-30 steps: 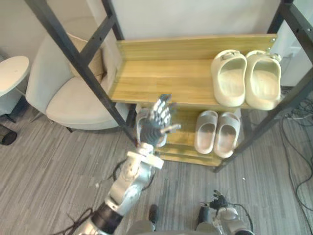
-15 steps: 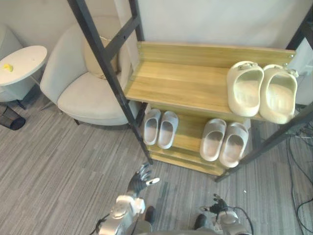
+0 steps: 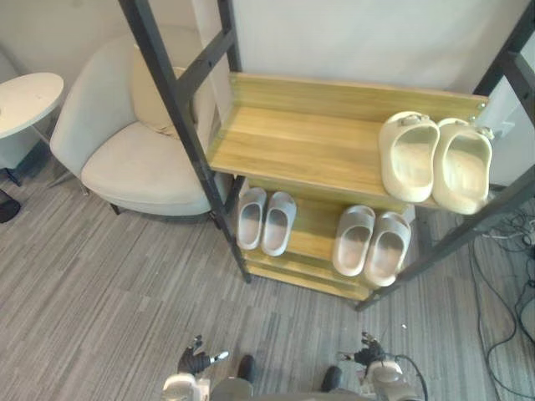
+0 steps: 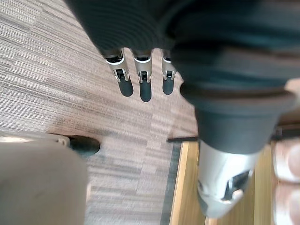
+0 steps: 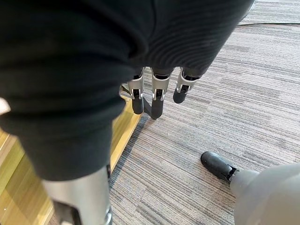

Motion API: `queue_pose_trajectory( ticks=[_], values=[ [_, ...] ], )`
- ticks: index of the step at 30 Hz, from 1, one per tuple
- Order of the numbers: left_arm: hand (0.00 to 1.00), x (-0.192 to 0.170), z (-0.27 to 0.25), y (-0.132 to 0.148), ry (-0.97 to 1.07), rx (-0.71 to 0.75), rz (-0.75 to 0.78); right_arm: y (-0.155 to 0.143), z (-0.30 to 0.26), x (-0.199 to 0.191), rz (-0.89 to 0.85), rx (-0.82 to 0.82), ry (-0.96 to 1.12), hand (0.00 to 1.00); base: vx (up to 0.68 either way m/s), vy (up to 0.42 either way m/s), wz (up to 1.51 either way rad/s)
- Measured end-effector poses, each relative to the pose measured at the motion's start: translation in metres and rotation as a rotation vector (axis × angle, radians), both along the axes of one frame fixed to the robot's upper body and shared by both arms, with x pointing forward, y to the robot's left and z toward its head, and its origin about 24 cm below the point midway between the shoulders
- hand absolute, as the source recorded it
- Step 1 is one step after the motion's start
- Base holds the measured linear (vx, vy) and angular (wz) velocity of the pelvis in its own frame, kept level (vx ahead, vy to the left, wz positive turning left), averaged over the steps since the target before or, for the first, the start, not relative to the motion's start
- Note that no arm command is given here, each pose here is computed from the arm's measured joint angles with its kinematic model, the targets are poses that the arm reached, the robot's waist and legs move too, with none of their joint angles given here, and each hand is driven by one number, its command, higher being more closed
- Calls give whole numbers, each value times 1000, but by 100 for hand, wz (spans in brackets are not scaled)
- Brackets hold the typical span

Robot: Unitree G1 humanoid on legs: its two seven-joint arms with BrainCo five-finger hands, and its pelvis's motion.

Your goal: Organize the slippers on the shoe rack

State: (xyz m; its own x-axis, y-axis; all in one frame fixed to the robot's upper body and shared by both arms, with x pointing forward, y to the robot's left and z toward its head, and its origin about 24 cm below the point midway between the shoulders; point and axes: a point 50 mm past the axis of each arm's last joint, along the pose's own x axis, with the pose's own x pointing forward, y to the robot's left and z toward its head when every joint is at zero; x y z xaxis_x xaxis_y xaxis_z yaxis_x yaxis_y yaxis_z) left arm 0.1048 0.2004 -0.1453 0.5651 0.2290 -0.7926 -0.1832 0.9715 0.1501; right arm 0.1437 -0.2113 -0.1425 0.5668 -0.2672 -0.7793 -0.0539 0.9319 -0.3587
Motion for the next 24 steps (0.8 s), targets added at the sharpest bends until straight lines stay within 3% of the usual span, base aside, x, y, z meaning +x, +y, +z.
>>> queue_pose_trajectory(
  ticks=[10, 14, 19, 24],
  values=[
    [0, -17, -5, 13, 42, 13, 163, 15, -2, 0, -21, 44, -5, 0, 90, -1, -5],
    [0, 2, 1, 11, -18, 14, 191, 31, -2, 3, 9, 79, -10, 0, 157, -223, 122],
    [0, 21, 1, -22, -53, -69, 180, 11, 7, 20, 0, 24, -55, 0, 17, -235, 127],
    [0, 24, 3, -25, -68, -77, 187, 18, 12, 34, 19, 29, -87, 0, -31, -102, 100]
  ],
)
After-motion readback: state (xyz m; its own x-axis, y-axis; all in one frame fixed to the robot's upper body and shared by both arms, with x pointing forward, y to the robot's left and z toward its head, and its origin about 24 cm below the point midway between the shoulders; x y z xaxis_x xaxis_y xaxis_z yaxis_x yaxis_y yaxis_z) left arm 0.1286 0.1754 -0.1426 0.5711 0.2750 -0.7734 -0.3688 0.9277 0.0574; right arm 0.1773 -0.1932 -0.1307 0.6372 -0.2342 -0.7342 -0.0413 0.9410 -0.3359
